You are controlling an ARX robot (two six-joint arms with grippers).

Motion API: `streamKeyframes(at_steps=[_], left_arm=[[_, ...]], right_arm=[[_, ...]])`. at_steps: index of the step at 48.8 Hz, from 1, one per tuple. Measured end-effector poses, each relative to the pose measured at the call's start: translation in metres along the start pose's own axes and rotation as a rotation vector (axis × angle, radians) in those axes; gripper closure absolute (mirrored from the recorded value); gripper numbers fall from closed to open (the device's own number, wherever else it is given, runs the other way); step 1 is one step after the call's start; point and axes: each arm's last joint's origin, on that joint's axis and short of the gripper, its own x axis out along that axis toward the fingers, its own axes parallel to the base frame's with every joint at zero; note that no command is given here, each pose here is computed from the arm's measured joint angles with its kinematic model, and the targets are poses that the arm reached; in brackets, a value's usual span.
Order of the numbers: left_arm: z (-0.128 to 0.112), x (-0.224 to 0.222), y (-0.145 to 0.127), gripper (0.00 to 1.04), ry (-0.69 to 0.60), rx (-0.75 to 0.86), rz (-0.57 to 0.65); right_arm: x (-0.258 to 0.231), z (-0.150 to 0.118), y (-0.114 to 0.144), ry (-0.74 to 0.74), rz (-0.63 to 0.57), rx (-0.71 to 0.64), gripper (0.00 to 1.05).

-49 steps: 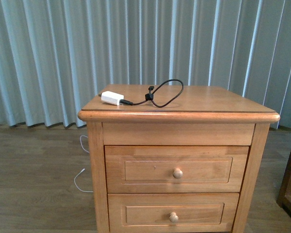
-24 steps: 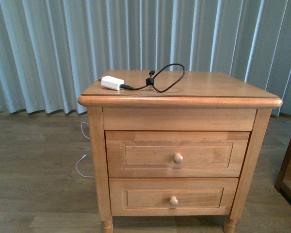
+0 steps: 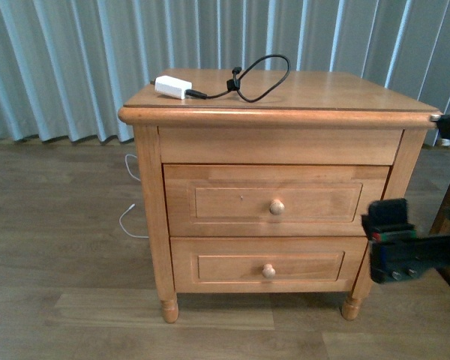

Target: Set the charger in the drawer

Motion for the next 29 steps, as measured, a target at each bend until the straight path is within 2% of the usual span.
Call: streamKeyframes(at_steps=[3, 4, 9, 29], left_arm=[[0.000, 0.000, 0.000, 0.06, 0.000, 0.000, 0.000], [0.000, 0.000, 0.000, 0.06, 0.000, 0.000, 0.000], [0.000, 0.000, 0.000, 0.06, 0.000, 0.000, 0.000], [0.000, 0.000, 0.000, 0.06, 0.000, 0.000, 0.000]], right_arm=[[0.025, -0.001, 0.005, 0.011, 0.001, -0.004, 0.08], [0.053, -0.002, 0.011, 0.012, -0.004, -0.007, 0.08], [0.082, -0.003, 0.017, 0.003, -0.009, -0.007, 0.08], [0.156, -0.013, 0.045, 0.004, 0.006, 0.015, 0.08]])
